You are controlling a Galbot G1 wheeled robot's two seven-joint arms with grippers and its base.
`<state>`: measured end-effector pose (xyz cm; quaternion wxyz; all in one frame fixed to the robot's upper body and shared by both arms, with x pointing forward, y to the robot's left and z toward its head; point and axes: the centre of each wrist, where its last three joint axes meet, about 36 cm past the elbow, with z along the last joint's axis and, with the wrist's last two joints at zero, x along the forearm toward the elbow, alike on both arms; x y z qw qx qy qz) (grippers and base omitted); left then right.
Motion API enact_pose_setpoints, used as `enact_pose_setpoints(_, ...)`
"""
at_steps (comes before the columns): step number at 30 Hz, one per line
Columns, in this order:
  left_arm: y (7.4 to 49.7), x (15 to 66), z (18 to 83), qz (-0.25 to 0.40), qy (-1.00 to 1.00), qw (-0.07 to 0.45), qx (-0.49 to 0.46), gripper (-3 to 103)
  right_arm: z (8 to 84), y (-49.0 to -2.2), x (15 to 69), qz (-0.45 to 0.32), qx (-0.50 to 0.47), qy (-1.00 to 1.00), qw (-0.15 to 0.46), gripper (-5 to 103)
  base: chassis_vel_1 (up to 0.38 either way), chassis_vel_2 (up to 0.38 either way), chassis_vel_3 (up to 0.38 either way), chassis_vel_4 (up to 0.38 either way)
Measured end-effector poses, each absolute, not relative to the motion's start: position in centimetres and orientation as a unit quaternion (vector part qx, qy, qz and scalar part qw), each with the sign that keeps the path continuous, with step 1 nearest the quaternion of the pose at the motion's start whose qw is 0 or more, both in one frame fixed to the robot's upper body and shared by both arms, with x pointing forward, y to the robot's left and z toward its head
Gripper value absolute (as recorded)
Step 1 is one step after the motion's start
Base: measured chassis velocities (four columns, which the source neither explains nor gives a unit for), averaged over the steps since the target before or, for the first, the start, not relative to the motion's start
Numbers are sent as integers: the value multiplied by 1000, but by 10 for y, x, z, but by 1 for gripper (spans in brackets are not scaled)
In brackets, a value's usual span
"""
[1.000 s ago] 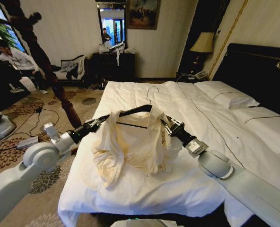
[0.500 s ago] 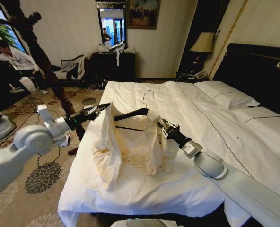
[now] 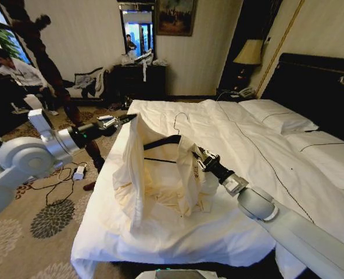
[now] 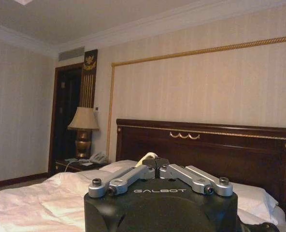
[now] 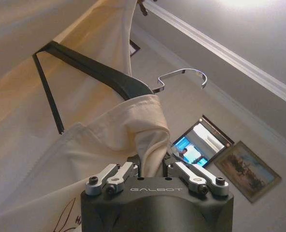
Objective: Pick up the clothes from the bed and hang them on the clothes hanger.
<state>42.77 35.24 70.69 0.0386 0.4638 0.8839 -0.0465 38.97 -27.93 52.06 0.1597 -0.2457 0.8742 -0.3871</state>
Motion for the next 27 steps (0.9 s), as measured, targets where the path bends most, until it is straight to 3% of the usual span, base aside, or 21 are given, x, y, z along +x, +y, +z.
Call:
enact_pose_setpoints(9,324,439,680,-39,868,13,495,0,526,-270,387,-381,-264,868,177,19,0,0,0,0)
enact_pose_setpoints(27,261,460,687,-12,864,11,503,0,534,-267,415,-379,-232,876,189,19,0,0,0,0)
